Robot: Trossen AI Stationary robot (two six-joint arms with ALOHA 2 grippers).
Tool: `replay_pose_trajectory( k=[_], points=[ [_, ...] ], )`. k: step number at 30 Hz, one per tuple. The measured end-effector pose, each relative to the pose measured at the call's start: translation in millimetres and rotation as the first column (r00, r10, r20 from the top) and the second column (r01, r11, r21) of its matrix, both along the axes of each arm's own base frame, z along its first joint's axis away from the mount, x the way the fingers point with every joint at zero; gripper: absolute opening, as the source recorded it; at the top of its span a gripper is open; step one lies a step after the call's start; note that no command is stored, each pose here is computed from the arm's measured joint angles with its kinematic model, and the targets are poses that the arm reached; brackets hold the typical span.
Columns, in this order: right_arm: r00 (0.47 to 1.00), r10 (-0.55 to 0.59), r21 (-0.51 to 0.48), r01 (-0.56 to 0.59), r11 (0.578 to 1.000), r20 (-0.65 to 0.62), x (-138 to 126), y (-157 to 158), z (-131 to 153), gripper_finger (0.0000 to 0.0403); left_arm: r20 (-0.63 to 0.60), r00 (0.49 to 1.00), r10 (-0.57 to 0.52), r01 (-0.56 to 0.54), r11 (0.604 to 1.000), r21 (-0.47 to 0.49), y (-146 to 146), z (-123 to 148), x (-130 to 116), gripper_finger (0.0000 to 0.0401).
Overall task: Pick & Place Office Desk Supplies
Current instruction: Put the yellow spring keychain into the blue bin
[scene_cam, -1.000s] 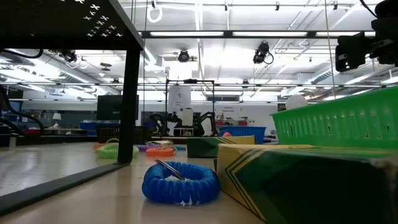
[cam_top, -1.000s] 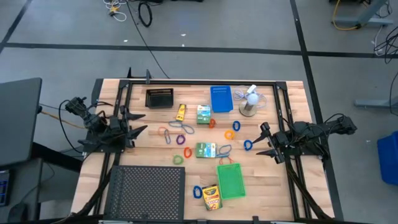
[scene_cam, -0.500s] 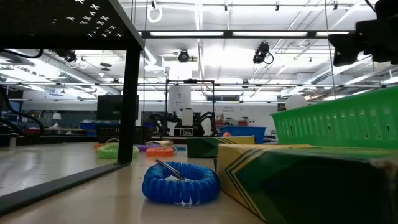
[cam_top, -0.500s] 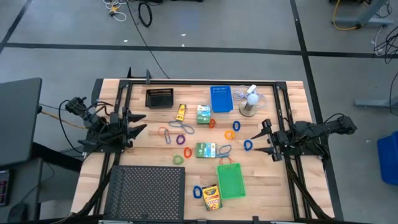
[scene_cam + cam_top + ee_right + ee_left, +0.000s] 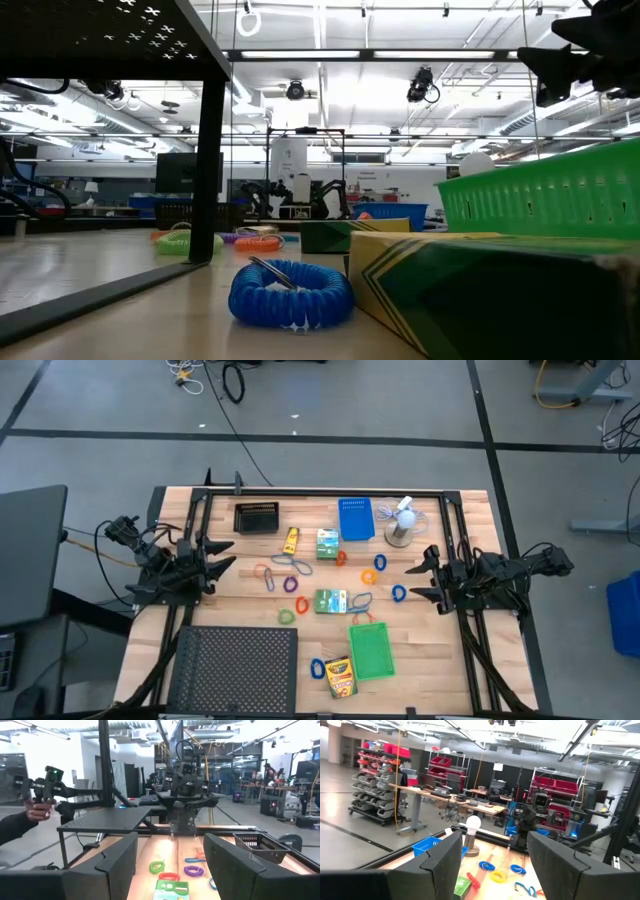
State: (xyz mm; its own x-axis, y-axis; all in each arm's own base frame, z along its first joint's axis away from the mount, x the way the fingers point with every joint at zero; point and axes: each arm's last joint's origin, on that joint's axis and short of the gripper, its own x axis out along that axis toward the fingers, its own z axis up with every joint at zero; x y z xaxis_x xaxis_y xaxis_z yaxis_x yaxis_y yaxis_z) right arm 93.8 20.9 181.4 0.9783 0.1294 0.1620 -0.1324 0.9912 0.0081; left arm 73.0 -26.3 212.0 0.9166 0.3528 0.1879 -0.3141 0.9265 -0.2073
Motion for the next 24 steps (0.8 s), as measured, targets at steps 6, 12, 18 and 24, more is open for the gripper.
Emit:
replay_pose_trajectory(
  k=[6, 12, 18, 24],
  points=[
    [1.0, -0.017, -0.001, 0.017, 1.0, -0.001, 0.1, -0.5, -0.1, 0.0238, 0.009, 1.0, -0.008, 0.008, 1.0, -0.018, -0.1, 0.0, 0.0, 0.0231],
    [0.998, -0.021, -0.01, 0.02, 1.0, -0.053, 0.8, -0.4, -5.1, 0.0238, 0.021, 1.0, -0.009, 0.009, 1.0, 0.018, 0.3, 3.4, -0.9, 0.0231],
    [0.979, -0.064, 0.042, 0.074, 0.996, -0.192, 5.9, -1.7, -16.8, 0.0238, -0.038, 0.996, -0.084, 0.086, 0.995, 0.054, -4.8, -4.2, 3.8, 0.0231],
    [0.954, -0.097, 0.074, 0.123, 0.99, -0.285, 20.3, -2.6, -22.4, 0.0238, -0.153, 0.986, -0.067, 0.079, 0.995, 0.068, -8.2, -16.8, 17.3, 0.0231]
  ],
)
